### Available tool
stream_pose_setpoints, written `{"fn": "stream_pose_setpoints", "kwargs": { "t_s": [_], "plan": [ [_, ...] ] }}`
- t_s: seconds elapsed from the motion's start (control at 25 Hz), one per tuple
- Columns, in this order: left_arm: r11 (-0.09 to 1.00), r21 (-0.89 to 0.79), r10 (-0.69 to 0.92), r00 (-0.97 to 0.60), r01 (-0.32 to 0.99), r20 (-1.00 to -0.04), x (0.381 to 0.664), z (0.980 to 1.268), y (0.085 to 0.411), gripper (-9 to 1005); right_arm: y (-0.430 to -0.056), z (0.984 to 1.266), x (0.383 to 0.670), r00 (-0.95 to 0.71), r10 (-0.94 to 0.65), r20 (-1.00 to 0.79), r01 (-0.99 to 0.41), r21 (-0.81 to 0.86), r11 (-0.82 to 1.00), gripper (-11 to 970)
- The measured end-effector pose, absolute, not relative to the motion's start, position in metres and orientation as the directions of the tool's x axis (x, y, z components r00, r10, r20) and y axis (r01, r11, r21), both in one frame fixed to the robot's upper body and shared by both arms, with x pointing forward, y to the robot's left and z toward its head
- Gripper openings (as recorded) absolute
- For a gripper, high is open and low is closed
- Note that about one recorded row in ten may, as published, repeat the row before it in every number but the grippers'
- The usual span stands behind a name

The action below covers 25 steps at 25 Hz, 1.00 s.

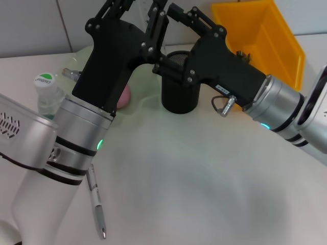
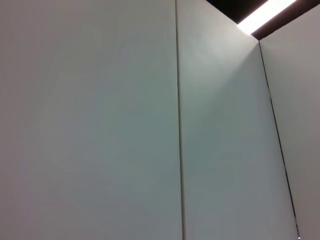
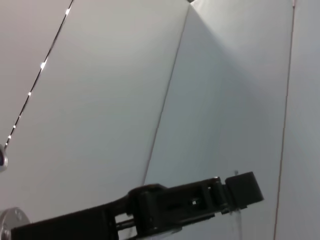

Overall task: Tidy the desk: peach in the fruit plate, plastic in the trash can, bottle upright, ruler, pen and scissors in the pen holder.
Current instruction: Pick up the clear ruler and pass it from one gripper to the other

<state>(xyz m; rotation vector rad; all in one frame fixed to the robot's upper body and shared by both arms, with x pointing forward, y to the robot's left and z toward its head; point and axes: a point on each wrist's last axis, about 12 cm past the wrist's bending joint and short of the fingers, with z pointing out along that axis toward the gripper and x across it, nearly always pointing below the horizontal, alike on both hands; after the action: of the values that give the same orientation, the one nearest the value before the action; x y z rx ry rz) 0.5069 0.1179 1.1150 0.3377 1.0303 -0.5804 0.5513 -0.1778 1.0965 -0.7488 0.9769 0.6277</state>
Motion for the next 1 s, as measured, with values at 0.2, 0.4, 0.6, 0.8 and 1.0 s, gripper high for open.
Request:
{"fn": "stream_pose_setpoints", "kwargs": {
  "t_s": [0.2,0.4,0.6,0.8,1.0],
  "plan": [
    [0.801,-0.003,-0.292,0.386,0.599,-0.875,0.5074,1.1156,0.1173,415,-0.1768,1.0962,0.5537,0.432,0.117,-0.895,-0.748,-0.283,0.601,696],
    [0.800,-0.003,-0.293,0.386,0.600,-0.875,0.5072,1.1158,0.1170,417,-0.1766,1.0963,0.5541,0.444,0.107,-0.889,-0.737,-0.295,0.608,646],
    [0.798,-0.002,-0.293,0.386,0.602,-0.875,0.5072,1.1159,0.1165,420,-0.1753,1.0972,0.5548,0.447,0.107,-0.888,-0.738,-0.298,0.606,437],
    [0.798,0.001,-0.291,0.386,0.603,-0.875,0.5076,1.1157,0.1164,422,-0.1736,1.0988,0.5562,0.451,0.110,-0.886,-0.738,-0.302,0.603,360],
    [0.798,0.001,-0.291,0.386,0.603,-0.875,0.5077,1.1157,0.1164,425,-0.1732,1.1001,0.5578,0.456,0.110,-0.883,-0.733,-0.303,0.609,318]
  ]
}}
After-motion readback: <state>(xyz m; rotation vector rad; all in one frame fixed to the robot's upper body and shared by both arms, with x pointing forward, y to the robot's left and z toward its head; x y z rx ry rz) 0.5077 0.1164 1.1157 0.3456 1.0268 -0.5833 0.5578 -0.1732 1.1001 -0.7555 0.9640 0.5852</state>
